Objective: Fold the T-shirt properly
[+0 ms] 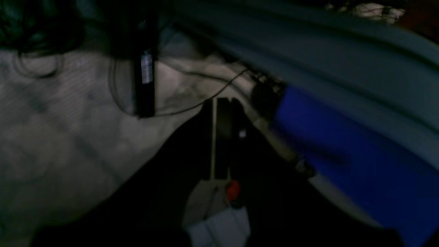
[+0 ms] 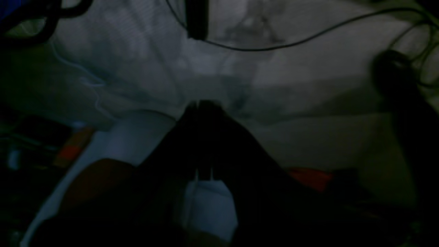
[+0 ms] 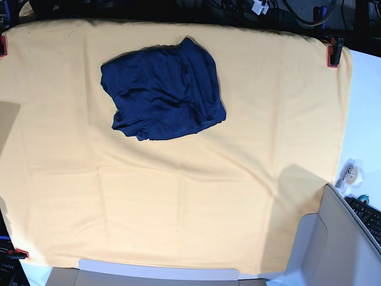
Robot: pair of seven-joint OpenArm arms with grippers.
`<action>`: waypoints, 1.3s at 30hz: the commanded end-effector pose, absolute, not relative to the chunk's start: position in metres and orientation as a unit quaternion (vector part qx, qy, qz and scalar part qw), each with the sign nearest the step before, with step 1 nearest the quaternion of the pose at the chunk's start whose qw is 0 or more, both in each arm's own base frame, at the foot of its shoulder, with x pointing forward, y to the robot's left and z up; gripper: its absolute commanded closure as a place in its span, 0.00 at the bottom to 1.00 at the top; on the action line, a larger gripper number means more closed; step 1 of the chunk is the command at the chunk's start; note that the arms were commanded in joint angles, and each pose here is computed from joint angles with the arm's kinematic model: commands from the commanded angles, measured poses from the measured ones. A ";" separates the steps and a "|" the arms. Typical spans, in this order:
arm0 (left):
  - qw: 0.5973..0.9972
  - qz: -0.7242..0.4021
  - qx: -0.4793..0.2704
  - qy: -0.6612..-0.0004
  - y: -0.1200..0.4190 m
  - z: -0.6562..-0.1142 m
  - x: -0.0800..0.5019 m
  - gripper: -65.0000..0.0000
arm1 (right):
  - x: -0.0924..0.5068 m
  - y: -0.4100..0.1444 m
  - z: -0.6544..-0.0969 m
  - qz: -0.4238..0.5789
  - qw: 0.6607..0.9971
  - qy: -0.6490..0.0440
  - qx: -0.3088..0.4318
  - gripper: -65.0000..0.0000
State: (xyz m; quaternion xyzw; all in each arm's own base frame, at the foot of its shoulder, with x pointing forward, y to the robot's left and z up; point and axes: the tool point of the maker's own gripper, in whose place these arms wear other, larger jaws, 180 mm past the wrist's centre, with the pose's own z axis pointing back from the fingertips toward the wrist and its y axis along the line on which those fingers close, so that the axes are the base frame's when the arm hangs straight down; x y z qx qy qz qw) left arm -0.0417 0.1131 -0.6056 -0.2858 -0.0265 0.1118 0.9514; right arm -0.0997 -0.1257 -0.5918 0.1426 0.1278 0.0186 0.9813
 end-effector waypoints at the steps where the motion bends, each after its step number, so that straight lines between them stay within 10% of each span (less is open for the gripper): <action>1: 0.951 0.109 -0.287 -0.028 0.113 -0.608 -0.045 0.99 | -0.112 -0.121 -0.595 0.025 0.977 0.150 0.151 1.00; 7: 0.954 0.064 -0.290 -0.038 0.085 -0.625 -0.032 0.99 | -0.088 -0.093 -0.630 0.021 0.975 0.126 0.182 1.00; 16: 0.997 -0.009 -0.034 -0.063 0.132 -0.660 -0.015 0.99 | -0.038 -0.056 -0.651 0.022 0.983 0.082 0.161 1.00; 21: 0.997 -0.005 -0.023 -0.070 0.132 -0.660 -0.012 0.99 | 0.000 -0.084 -0.661 -0.003 0.998 0.011 0.068 1.00; 39: 0.996 -0.001 -0.042 -0.074 0.108 -0.660 -0.003 0.99 | 0.027 -0.067 -0.659 -0.156 0.983 -0.013 0.097 1.00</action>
